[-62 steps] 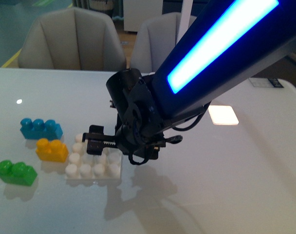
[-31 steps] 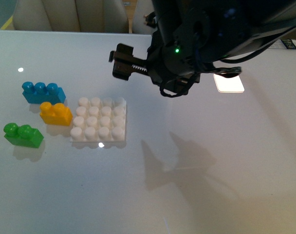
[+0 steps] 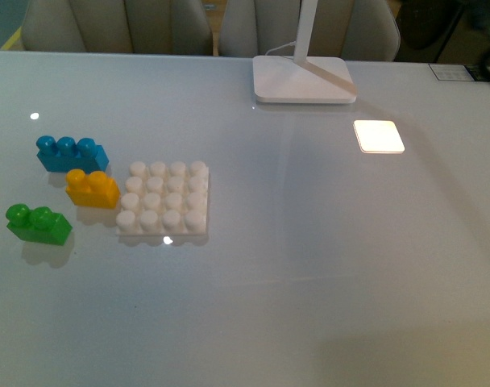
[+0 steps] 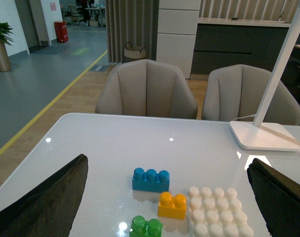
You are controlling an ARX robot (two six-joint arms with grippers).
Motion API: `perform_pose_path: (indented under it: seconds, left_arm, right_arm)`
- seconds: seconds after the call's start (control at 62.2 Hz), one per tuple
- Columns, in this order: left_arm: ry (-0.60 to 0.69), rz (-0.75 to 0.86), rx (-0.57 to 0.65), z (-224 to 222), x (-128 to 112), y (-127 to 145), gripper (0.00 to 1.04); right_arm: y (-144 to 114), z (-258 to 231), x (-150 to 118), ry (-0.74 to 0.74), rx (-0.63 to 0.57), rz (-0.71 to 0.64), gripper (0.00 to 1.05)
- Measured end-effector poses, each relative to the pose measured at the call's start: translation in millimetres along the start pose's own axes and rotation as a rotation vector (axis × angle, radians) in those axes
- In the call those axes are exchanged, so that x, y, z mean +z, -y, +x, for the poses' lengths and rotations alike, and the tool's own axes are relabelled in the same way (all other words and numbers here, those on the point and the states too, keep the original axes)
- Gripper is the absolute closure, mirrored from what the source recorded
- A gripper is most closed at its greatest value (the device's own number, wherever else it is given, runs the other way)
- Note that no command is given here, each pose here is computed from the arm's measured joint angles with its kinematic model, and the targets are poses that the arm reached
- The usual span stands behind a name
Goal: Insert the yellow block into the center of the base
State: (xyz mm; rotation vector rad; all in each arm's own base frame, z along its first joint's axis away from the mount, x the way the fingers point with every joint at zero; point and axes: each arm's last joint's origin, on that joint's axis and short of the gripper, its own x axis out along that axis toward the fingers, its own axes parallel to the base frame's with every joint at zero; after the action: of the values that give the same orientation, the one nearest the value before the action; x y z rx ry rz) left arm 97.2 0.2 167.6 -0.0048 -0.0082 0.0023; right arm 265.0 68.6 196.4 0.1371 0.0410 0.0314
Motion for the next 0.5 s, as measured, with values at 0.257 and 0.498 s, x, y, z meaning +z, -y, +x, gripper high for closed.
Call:
perform_pose_path:
  seconds: [0.257,0.498]
  left_arm:
    - [0.0,0.0,-0.001,0,0,0,0.07]
    - [0.0,0.0,-0.001,0,0,0,0.07]
  right_arm:
    - [40,-64,-10,0.022,-0.031,-0.116,0.88]
    - [53,-92,-16,0.028,-0.033,-0.131,1.03]
